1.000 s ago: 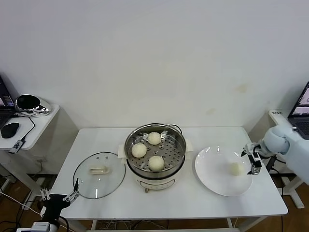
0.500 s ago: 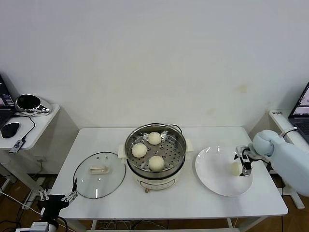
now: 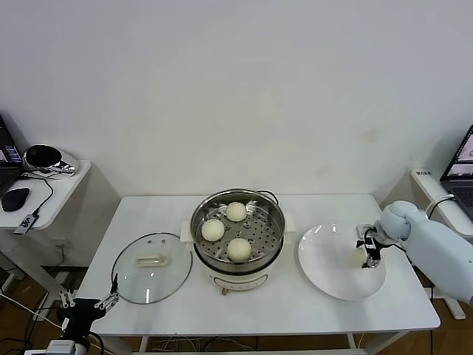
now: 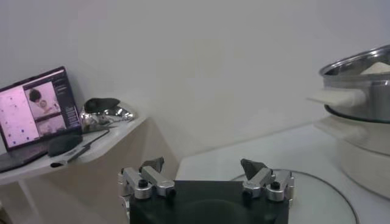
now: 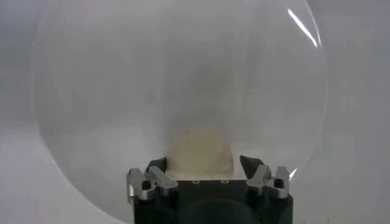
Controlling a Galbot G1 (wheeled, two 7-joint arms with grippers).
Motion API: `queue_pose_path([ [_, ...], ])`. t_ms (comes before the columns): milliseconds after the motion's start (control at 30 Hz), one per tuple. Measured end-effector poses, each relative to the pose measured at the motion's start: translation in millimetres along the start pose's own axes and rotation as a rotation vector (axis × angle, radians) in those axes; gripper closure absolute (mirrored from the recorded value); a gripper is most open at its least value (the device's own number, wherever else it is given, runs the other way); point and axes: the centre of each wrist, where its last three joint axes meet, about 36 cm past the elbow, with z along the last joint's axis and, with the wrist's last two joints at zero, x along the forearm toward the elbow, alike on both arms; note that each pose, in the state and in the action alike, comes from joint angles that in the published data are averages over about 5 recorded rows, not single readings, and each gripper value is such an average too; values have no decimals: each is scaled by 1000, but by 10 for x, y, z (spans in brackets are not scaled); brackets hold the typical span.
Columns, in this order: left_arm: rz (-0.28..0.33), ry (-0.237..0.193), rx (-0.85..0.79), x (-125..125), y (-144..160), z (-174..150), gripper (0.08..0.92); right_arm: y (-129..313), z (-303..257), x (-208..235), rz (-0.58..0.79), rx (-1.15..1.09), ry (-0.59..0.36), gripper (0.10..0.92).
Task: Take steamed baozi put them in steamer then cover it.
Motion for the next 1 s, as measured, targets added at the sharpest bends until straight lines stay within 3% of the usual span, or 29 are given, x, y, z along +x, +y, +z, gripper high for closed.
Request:
queue_pose_path([
  [367, -3, -7, -3, 0, 26, -22, 177, -60, -28, 367, 21, 6, 5, 414],
  [667, 9, -24, 1, -33, -8, -75, 177, -274, -366, 1271, 112, 38, -62, 414],
  [1000, 17, -33, 6, -68, -39, -83, 177, -565, -1351, 2280, 192, 91, -203, 408],
])
